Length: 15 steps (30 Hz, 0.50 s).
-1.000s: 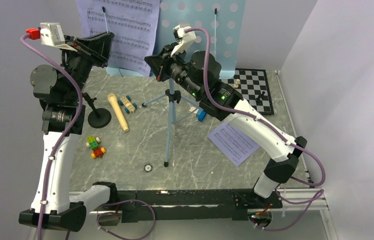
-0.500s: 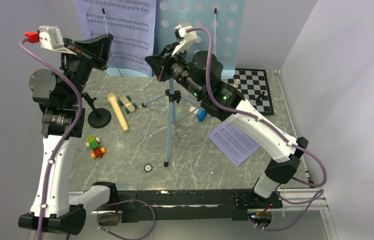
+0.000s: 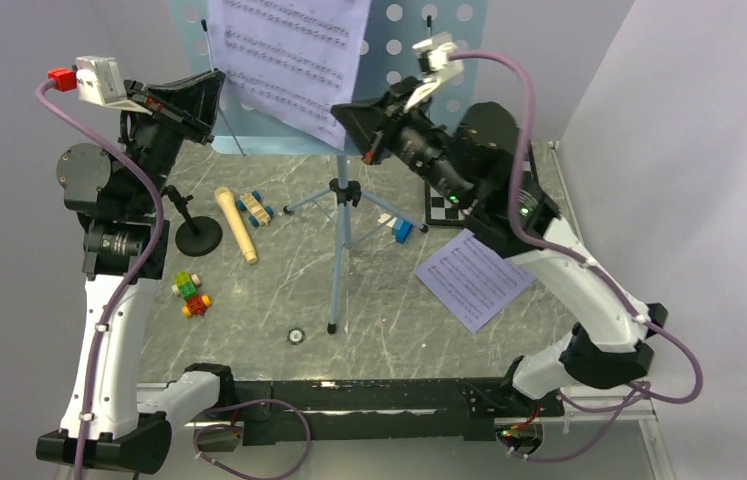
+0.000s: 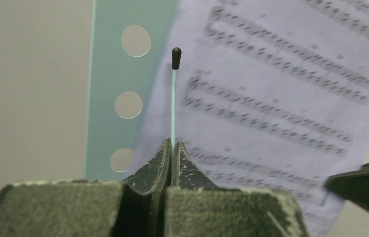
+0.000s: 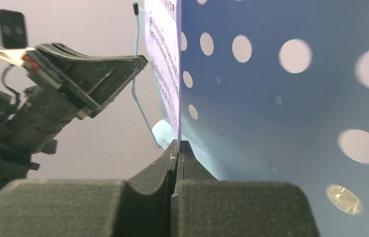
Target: Pack up the instrument practice props
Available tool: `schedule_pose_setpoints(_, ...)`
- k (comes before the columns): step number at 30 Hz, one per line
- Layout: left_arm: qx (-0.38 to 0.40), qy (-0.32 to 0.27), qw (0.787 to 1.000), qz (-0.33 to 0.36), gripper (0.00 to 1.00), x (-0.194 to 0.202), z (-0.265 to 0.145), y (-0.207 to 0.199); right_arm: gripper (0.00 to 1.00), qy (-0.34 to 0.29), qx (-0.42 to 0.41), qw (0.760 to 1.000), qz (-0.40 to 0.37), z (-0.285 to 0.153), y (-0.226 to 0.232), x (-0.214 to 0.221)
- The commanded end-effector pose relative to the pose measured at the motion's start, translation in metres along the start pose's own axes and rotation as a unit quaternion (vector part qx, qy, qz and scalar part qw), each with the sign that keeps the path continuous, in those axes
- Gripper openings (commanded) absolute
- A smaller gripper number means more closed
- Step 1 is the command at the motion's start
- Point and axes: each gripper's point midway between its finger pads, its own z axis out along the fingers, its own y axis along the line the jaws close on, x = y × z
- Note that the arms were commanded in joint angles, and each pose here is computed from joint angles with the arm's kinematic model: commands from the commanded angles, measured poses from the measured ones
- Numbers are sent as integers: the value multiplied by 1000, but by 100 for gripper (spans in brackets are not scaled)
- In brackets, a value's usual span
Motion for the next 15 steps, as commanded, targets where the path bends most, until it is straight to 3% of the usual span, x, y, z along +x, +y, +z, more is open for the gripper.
schedule_pose_setpoints(1, 7, -35, 999, 14, 0, -25, -9, -12, 0, -37, 2, 999, -20, -48, 1, -48)
schedule_pose_setpoints(7, 4, -34, 999, 1, 0, -18, -6, -7, 0, -39, -18, 999, -34, -98, 5, -65)
schedule_pose_setpoints(15, -9, -25, 1000, -8, 18, -3, -1, 5, 0, -28, -51, 997, -46, -151, 10, -63)
